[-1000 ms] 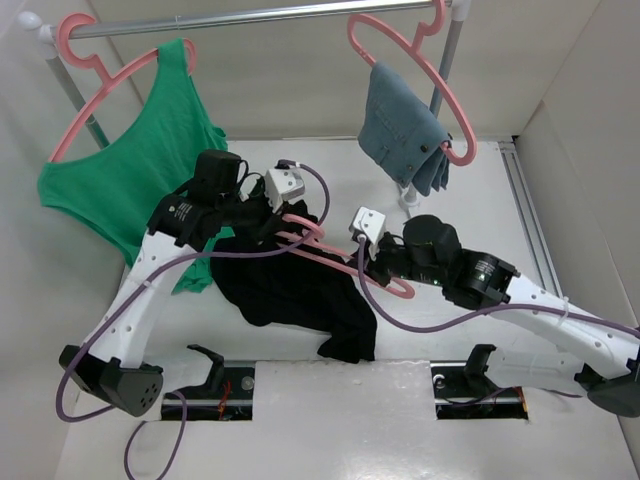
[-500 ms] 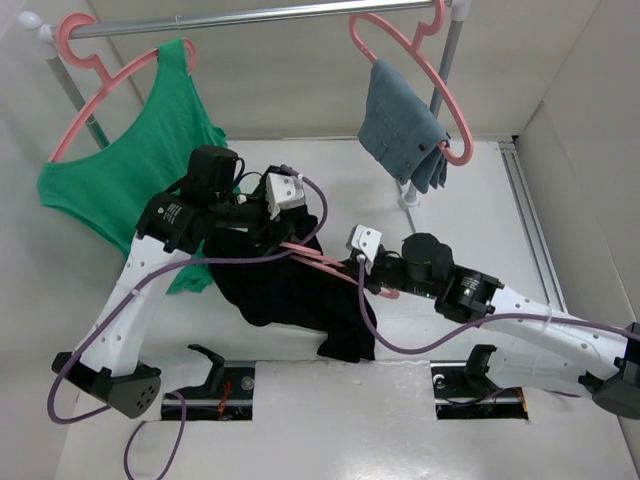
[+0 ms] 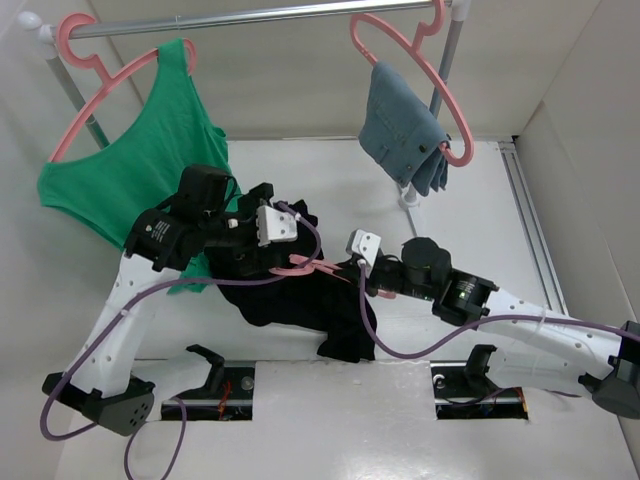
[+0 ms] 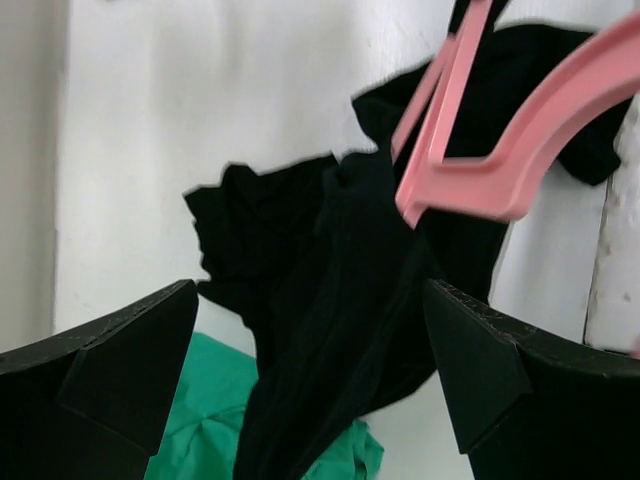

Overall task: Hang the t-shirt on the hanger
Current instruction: Place tshirt on hanger

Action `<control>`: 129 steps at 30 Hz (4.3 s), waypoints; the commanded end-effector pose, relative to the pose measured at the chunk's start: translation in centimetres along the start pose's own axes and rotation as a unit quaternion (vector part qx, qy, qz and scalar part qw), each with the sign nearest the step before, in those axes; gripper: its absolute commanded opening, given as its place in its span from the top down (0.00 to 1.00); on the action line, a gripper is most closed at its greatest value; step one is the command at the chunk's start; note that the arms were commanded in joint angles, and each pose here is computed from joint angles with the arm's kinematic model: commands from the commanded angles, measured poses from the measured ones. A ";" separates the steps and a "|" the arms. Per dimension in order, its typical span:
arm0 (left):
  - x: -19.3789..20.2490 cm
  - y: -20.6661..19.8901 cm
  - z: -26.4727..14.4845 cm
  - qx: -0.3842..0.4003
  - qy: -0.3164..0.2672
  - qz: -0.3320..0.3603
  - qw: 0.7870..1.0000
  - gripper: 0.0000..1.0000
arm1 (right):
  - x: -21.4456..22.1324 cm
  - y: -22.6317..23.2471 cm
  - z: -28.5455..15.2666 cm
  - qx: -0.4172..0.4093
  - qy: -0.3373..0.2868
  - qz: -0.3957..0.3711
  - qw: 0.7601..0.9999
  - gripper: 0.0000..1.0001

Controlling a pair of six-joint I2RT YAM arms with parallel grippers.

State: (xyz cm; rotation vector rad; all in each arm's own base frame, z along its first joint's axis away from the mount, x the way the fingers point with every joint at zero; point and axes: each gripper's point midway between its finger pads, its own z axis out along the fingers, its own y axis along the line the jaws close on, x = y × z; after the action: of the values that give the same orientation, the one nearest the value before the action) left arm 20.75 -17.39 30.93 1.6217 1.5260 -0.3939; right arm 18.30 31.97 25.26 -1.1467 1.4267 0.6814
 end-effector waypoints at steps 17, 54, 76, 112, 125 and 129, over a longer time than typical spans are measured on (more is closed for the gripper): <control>9.9 -2.8 4.7 0.020 0.076 0.002 0.997 0.18 | -4.2 -1.1 -0.4 0.018 -0.066 0.000 0.998 1.00; 4.1 3.5 2.5 -0.157 -0.023 -0.171 0.972 1.00 | 0.9 -5.7 1.2 0.237 -0.020 0.358 0.903 0.29; 2.1 0.8 1.0 -0.131 -0.070 -0.180 0.972 1.00 | 16.5 -9.5 9.1 0.284 0.110 0.464 0.832 1.00; 14.4 -5.5 4.5 -0.022 0.145 -0.124 0.981 1.00 | 6.7 -14.5 -9.7 0.377 0.064 0.285 0.879 1.00; 6.1 -4.7 3.8 0.037 0.008 -0.068 0.997 1.00 | 2.5 -5.8 -0.4 0.053 0.107 0.134 0.984 0.42; 6.5 -5.4 3.9 0.049 0.010 -0.065 0.997 1.00 | -0.7 -5.5 -2.1 0.037 0.072 0.090 0.993 0.27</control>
State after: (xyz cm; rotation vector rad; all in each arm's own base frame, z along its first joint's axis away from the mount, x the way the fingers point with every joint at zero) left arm 19.65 -15.26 20.06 1.5733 1.7801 -0.4475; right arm 23.43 27.54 21.00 -0.9599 1.9054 0.6268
